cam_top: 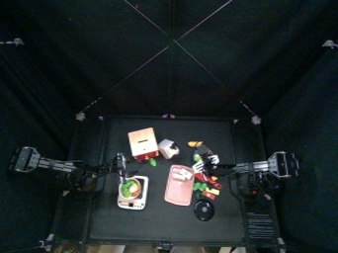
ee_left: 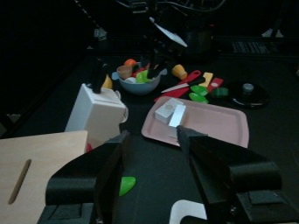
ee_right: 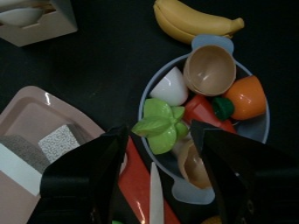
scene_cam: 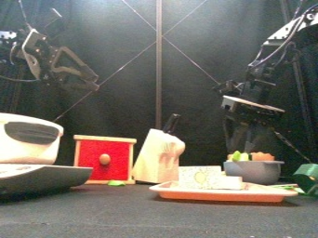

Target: Grab starfruit bottom

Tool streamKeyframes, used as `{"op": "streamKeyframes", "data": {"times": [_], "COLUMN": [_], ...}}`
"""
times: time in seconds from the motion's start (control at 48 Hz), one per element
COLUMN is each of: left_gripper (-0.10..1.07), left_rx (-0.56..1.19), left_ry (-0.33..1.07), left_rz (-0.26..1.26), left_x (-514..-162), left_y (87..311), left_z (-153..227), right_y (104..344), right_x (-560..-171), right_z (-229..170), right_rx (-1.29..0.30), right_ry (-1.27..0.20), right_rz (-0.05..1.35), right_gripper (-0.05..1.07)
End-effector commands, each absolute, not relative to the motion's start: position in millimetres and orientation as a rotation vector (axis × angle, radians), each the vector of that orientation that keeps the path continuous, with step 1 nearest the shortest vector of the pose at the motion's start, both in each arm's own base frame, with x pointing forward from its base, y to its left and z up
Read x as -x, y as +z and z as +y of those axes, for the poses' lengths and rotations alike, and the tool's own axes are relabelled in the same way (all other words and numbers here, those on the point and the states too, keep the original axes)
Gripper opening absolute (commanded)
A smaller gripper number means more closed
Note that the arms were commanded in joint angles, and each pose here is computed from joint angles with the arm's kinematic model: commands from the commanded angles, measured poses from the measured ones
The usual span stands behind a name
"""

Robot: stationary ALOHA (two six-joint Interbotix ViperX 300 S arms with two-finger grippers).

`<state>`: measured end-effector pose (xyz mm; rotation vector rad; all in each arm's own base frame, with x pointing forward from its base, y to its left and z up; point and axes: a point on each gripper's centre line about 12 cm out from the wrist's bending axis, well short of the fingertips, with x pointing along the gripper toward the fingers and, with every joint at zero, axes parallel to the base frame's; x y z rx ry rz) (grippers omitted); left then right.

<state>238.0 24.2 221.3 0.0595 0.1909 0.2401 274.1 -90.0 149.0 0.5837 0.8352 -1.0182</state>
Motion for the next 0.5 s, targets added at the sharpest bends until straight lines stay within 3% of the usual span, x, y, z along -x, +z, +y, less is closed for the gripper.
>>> {"op": "streamKeyframes", "data": {"times": [0.0, 0.188, 0.396, 0.479], "left_gripper": [0.85, 0.85, 0.85, 0.85], "left_rx": [-0.061, -0.061, -0.061, -0.061], "left_ry": [0.242, 0.242, 0.242, 0.242], "left_rz": [0.176, 0.177, 0.177, 0.18], "left_x": [-240.2, -240.0, -240.0, -239.4], "left_y": [226.1, 225.6, 225.6, 224.4], "left_z": [24.5, 24.5, 24.5, 24.6], "right_y": [150.5, 146.3, 153.1, 162.6], "right_x": [-275.3, -276.0, -279.5, -281.9], "right_z": [-94.2, -92.0, -91.6, -90.9], "right_rx": [-0.595, -0.608, -0.618, -0.627], "right_ry": [-1.015, -0.989, -0.982, -0.973], "right_rz": [0.82, 0.823, 0.802, 0.774], "right_gripper": [0.91, 0.88, 0.67, 0.65]}}
